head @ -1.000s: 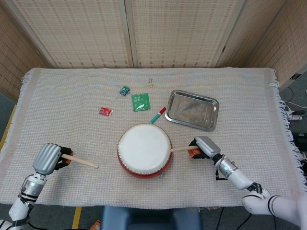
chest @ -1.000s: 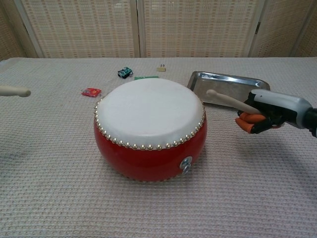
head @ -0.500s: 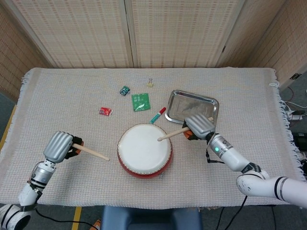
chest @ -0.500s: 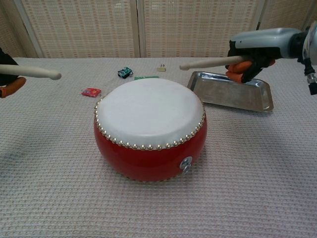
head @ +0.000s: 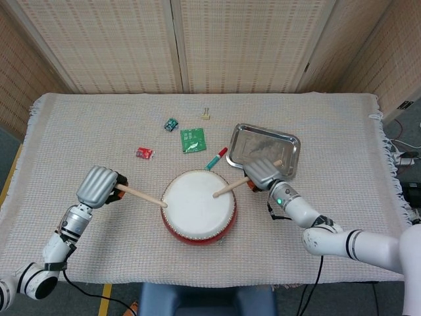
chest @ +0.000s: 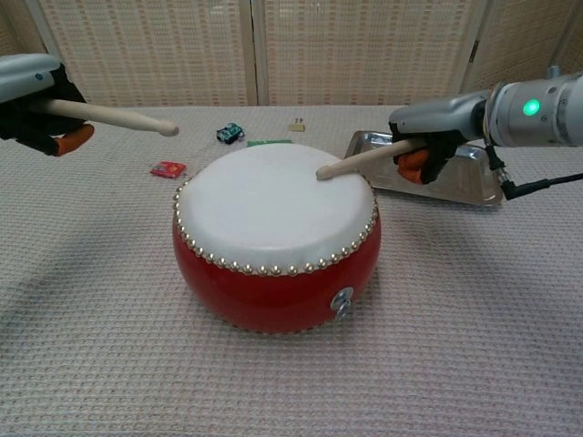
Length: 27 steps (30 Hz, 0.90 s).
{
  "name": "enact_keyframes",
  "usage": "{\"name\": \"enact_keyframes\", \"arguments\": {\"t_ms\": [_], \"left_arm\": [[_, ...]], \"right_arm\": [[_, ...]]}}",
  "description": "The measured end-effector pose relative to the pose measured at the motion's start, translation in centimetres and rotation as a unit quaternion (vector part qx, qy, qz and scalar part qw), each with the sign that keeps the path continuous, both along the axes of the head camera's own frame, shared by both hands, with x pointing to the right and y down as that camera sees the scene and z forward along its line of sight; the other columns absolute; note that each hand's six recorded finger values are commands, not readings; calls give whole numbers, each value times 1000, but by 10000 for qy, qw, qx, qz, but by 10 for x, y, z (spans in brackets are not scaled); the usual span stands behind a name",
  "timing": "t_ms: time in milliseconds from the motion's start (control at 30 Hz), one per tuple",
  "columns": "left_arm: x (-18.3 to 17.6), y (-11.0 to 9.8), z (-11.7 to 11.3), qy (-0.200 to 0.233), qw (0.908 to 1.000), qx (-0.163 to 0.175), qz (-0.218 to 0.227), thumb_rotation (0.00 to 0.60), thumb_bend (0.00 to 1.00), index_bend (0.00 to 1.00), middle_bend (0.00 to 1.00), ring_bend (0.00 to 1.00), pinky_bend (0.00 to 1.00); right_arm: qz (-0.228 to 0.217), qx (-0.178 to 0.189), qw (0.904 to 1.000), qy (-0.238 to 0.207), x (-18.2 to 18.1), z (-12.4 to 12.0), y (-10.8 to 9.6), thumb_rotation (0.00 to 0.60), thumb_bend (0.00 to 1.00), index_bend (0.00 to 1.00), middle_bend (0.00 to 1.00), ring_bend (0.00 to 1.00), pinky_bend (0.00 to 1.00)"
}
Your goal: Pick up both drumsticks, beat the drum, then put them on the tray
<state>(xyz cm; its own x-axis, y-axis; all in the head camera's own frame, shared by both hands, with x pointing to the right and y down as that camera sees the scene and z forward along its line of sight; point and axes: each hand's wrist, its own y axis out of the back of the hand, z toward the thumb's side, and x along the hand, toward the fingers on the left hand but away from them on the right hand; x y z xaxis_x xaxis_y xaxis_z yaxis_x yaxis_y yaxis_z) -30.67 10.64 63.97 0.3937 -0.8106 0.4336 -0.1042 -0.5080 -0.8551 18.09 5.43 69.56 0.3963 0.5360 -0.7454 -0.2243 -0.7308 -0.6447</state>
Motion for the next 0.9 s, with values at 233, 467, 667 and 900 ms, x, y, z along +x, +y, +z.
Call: {"name": "enact_keyframes", "arguments": {"t_ms": [233, 467, 667, 900], "left_arm": [[24, 5, 21, -322, 9992, -112, 197, 600, 712, 1000, 1000, 1000, 1000], [39, 14, 47, -944, 9943, -102, 492, 600, 712, 1000, 1000, 1000, 1000], [32, 2, 30, -732, 9973, 3, 88, 600, 712, 1000, 1000, 1000, 1000], [23, -10, 3, -245, 9993, 64, -290, 600, 712, 1000, 1000, 1000, 1000]], "right_arm": [[474, 218, 9939, -975, -23, -45, -17, 600, 892, 1000, 1000, 1000, 1000], [546, 269, 9891, -1340, -25, -67, -22, 600, 892, 1000, 1000, 1000, 1000], [264, 4, 9966, -783, -14, -33, -5, 600, 892, 1000, 1000, 1000, 1000], [42, -173, 9996, -198, -7, 1, 9, 600, 891, 1000, 1000, 1000, 1000]]}}
